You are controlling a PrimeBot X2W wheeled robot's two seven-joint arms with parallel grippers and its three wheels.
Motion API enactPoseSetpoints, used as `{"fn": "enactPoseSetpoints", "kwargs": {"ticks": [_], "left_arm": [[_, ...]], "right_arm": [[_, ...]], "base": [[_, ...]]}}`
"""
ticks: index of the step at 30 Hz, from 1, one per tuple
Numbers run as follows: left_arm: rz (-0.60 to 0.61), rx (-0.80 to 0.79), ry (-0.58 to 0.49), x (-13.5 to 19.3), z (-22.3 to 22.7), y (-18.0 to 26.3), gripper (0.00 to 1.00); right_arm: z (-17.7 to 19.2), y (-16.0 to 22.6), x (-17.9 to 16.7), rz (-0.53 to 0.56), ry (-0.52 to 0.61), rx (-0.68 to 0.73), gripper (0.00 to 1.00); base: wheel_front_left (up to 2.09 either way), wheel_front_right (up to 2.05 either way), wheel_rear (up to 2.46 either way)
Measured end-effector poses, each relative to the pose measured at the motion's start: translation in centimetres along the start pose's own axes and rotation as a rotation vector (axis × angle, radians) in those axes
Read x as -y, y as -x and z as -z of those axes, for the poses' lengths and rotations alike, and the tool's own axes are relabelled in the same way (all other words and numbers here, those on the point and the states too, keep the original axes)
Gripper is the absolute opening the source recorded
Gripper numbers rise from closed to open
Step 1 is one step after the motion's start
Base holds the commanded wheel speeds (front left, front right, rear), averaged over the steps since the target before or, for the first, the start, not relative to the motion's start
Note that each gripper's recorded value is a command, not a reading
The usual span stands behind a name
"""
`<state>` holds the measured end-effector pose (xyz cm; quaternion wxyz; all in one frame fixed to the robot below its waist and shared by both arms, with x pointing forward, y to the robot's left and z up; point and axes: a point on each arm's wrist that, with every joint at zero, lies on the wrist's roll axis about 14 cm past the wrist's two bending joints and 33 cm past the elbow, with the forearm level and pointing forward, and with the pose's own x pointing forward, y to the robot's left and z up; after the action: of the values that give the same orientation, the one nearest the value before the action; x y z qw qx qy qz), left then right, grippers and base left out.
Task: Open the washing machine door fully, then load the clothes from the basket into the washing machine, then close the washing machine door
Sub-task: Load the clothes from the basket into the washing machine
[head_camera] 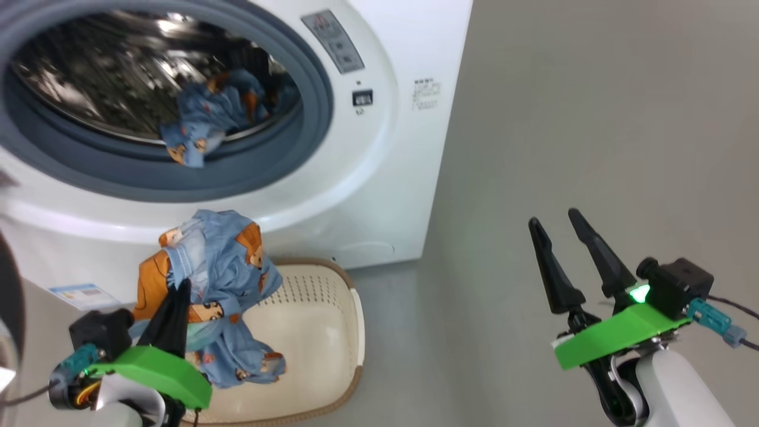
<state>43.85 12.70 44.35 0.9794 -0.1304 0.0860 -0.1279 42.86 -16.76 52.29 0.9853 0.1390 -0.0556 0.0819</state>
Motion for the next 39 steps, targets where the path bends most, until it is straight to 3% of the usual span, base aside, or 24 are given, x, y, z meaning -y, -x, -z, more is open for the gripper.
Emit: {"fn": "enactPoseSetpoints", "kwargs": {"ticks": [18,39], "left_arm": [[-0.031,0.270,-0.011,1.7,-8.2,6.1,0.00],[-0.023,0.306,-0.016,2.4,-9.5,6.2,0.00]], "right_arm": [[-2.9,2.3,-2.1,-0.067,0.018,0.055,1.00],[-2.8,2.2,-2.1,-0.069,0.019,0.051,1.00]], "base": [[0.00,0.00,0.00],[0.00,0.00,0.00]]}}
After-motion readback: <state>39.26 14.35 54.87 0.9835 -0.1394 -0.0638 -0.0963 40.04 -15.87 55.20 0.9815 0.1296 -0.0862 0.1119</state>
